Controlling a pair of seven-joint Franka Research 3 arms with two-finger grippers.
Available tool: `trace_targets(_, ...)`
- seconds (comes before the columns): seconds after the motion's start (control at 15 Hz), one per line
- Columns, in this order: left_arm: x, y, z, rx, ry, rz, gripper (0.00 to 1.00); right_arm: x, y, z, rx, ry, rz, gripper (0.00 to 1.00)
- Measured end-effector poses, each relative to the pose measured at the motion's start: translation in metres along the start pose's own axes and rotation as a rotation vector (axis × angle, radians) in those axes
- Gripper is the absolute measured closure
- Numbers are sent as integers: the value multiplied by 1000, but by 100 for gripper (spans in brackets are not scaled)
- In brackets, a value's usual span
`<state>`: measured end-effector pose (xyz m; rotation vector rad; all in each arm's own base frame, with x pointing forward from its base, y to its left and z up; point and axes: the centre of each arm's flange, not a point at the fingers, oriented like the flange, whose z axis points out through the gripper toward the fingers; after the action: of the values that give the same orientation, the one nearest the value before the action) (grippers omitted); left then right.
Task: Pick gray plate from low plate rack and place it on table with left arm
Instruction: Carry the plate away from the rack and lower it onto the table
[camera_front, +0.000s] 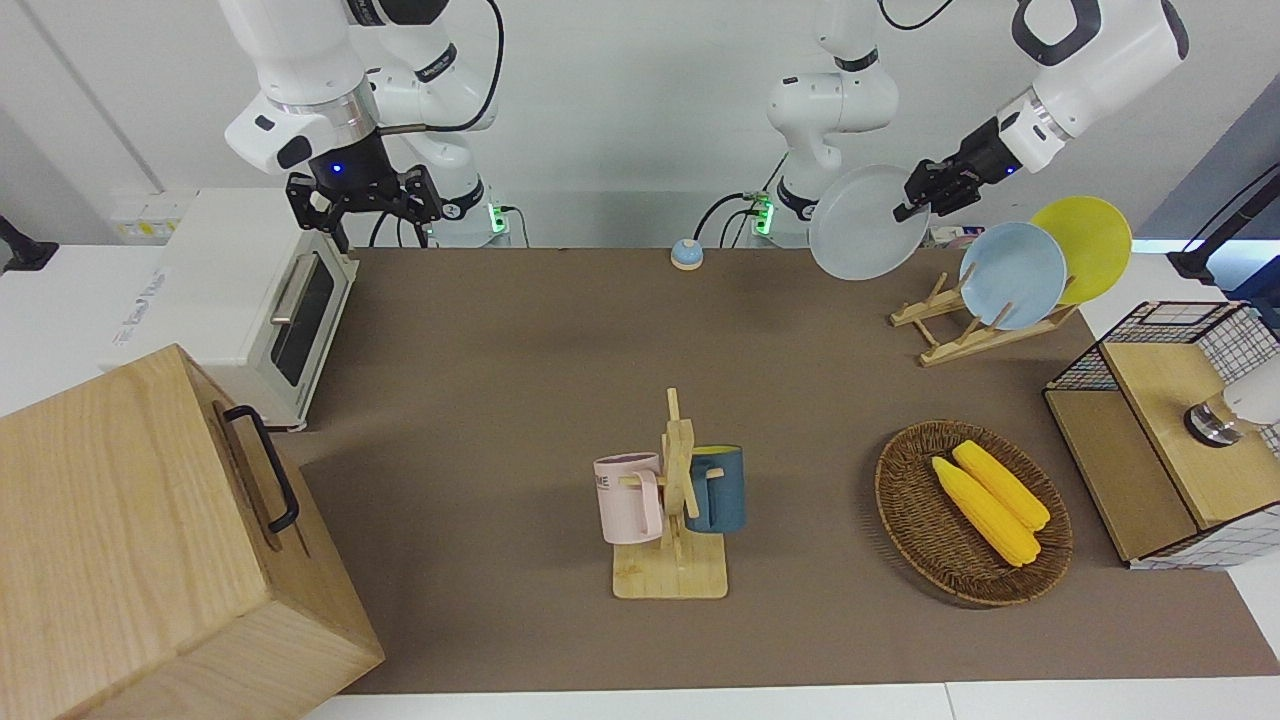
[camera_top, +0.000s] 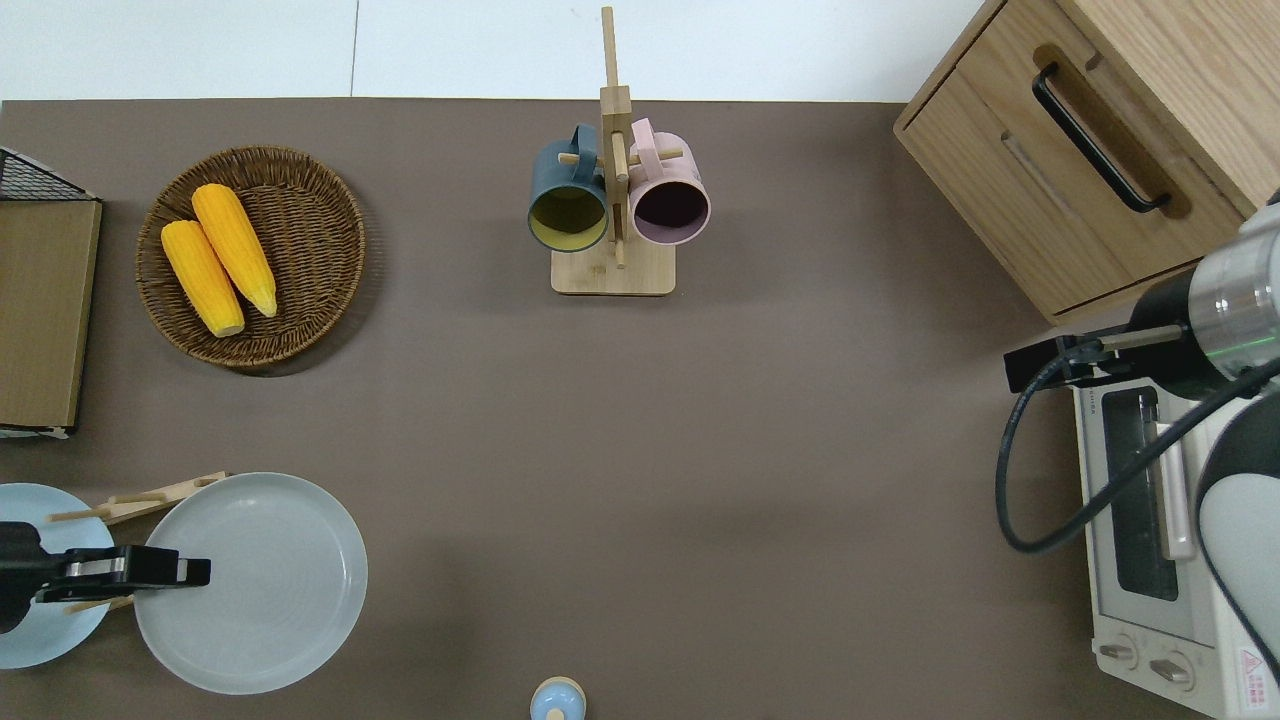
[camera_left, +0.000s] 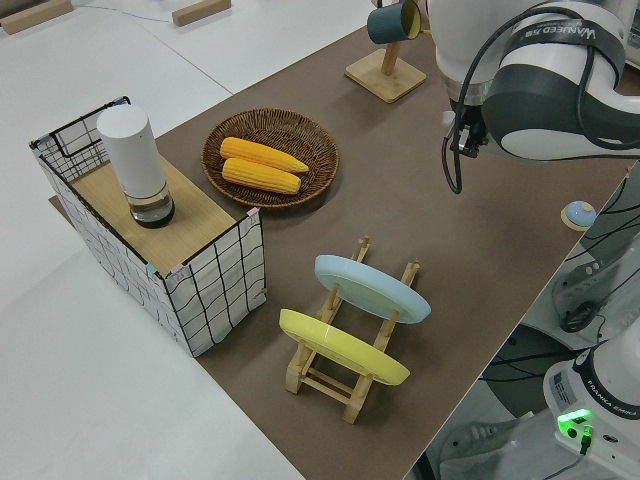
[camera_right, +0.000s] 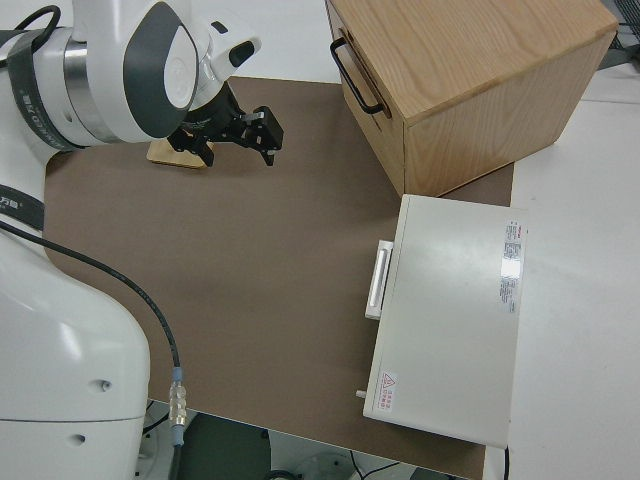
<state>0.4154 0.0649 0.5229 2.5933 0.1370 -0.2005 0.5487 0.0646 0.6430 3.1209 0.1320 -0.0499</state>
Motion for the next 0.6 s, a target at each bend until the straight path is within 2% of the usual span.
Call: trace_targets(0.6, 2, -37, 58, -50, 17, 75, 91, 0, 0, 0, 0, 0, 0, 1)
